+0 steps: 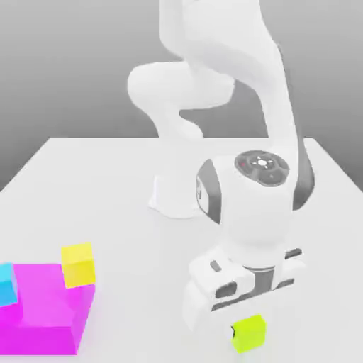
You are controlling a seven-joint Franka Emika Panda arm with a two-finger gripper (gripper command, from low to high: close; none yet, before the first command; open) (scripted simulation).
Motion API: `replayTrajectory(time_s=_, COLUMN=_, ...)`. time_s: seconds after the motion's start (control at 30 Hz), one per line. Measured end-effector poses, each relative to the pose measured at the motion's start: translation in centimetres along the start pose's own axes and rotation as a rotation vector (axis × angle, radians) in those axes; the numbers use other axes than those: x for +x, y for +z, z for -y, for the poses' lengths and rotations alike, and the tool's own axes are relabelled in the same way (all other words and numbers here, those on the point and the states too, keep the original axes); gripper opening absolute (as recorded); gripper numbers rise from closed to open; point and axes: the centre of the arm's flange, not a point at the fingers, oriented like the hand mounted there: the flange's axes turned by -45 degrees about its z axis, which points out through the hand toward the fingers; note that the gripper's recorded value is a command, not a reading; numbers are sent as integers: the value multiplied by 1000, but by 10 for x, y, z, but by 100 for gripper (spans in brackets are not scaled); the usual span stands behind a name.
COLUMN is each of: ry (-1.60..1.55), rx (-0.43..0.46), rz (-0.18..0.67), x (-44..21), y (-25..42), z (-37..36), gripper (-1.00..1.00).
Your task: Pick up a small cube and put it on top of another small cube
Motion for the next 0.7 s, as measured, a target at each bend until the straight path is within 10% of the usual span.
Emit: replayTrajectory(time_s=0.7, ry=-610, rx=-6, rz=4, x=-160, y=-14, z=125, gripper=-100)
